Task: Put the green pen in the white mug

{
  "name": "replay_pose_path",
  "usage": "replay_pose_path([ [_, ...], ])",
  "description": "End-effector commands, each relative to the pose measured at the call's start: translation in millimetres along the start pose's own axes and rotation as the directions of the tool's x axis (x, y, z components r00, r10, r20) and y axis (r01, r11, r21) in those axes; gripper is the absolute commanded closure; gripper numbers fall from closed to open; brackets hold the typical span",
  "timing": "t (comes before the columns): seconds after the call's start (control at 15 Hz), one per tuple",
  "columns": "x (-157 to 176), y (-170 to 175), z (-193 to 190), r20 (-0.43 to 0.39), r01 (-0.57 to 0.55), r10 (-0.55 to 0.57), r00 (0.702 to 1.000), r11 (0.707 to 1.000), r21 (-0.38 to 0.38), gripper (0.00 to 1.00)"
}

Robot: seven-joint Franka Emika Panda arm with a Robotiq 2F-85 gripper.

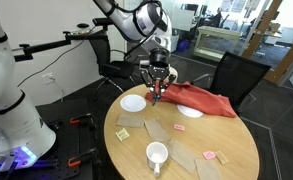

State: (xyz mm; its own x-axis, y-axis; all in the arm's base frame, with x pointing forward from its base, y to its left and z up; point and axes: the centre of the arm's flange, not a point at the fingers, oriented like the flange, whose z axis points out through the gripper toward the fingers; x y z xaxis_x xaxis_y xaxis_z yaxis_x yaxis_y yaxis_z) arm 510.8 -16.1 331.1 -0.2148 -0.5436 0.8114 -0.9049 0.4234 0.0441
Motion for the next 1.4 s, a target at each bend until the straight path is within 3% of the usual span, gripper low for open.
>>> replay_pose_path([
  [0.0, 5, -6, 7, -0.098, -0.068, 0.061, 0.993, 0.995, -0.076, 0.96],
  [0.33, 5, -22, 35, -0.181, -0.108, 0.078, 0.98, 0.98, -0.166, 0.96],
  [0.87, -25, -65, 69, -0.209, -0.057, 0.035, 0.977, 0.993, -0.1, 0.96],
  [1.33, -62, -72, 103, -0.244, -0.009, -0.023, 0.969, 0.992, -0.126, 0.96],
])
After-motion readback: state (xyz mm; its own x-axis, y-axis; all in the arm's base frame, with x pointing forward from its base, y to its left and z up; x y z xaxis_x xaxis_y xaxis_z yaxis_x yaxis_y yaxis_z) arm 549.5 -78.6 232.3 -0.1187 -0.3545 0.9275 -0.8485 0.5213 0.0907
